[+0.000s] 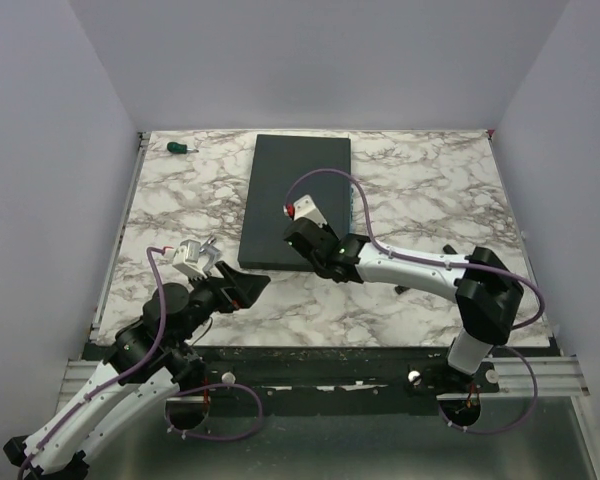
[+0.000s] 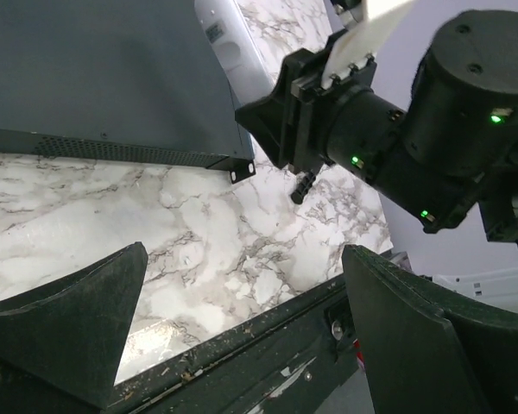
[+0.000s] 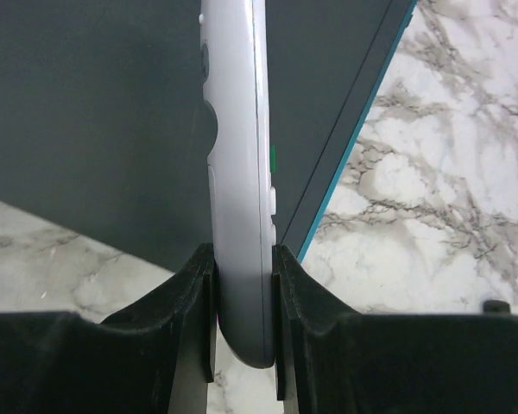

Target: Load the batteries into the remote control

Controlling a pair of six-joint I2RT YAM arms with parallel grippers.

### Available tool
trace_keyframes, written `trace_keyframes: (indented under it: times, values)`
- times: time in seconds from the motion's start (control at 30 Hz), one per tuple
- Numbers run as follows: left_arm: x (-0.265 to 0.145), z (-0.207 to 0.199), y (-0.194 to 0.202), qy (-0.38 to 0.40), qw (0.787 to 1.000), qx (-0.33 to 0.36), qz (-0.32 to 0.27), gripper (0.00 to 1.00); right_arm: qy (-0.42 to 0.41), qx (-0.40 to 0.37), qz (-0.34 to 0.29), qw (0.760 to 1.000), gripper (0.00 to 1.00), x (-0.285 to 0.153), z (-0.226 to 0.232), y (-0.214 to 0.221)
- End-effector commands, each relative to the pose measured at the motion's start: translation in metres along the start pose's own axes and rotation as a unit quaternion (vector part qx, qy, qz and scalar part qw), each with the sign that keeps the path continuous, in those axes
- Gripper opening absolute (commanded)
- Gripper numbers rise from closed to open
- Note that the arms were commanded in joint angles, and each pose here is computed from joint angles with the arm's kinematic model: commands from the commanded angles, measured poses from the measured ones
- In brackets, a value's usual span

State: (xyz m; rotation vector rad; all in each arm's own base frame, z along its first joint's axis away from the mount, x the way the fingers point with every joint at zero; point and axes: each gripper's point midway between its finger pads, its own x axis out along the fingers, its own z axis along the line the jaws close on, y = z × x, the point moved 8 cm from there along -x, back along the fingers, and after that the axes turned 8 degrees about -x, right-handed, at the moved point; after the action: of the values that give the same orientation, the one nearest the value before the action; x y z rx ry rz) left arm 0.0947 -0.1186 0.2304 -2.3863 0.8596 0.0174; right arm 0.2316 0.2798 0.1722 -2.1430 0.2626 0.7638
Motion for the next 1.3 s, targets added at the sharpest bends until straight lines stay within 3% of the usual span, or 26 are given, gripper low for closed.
trace_keyframes:
  times: [0.0, 0.2, 0.4, 0.5, 0.63, 0.73, 1.03, 1.27]
  values:
    - [-0.003, -0.003, -0.001, 0.011, 1.000, 0.002, 0.004, 0.99, 0.052, -0.054, 0.006, 0.997, 0.01, 0.019, -0.005, -0.007]
    - [-0.006, -0.005, -0.001, 0.025, 1.000, -0.003, -0.001, 0.99, 0.058, -0.096, 0.042, 0.993, 0.01, 0.045, 0.006, 0.009]
    - [-0.010, -0.003, 0.000, 0.029, 1.000, 0.000, 0.000, 0.99, 0.049, -0.090, 0.048, 0.994, 0.02, 0.056, 0.011, 0.012]
    - [-0.012, -0.003, -0.001, 0.024, 1.000, 0.005, 0.000, 0.99, 0.038, -0.084, 0.052, 0.994, 0.14, 0.062, 0.012, 0.013]
    - [-0.013, -0.003, -0.002, 0.019, 1.000, 0.004, -0.002, 0.99, 0.022, -0.075, 0.050, 0.996, 0.22, 0.065, 0.017, 0.013]
    - [-0.013, -0.003, -0.002, 0.021, 1.000, 0.000, -0.003, 0.99, 0.011, -0.071, 0.050, 0.996, 0.36, 0.066, 0.020, 0.013]
    - [-0.013, -0.007, -0.002, 0.025, 1.000, -0.002, 0.005, 0.99, -0.002, -0.065, 0.044, 0.997, 0.56, 0.065, 0.022, 0.015]
    - [-0.013, -0.007, -0.003, 0.018, 1.000, -0.002, 0.006, 0.99, -0.040, -0.025, 0.004, 0.999, 0.64, 0.053, 0.021, 0.000]
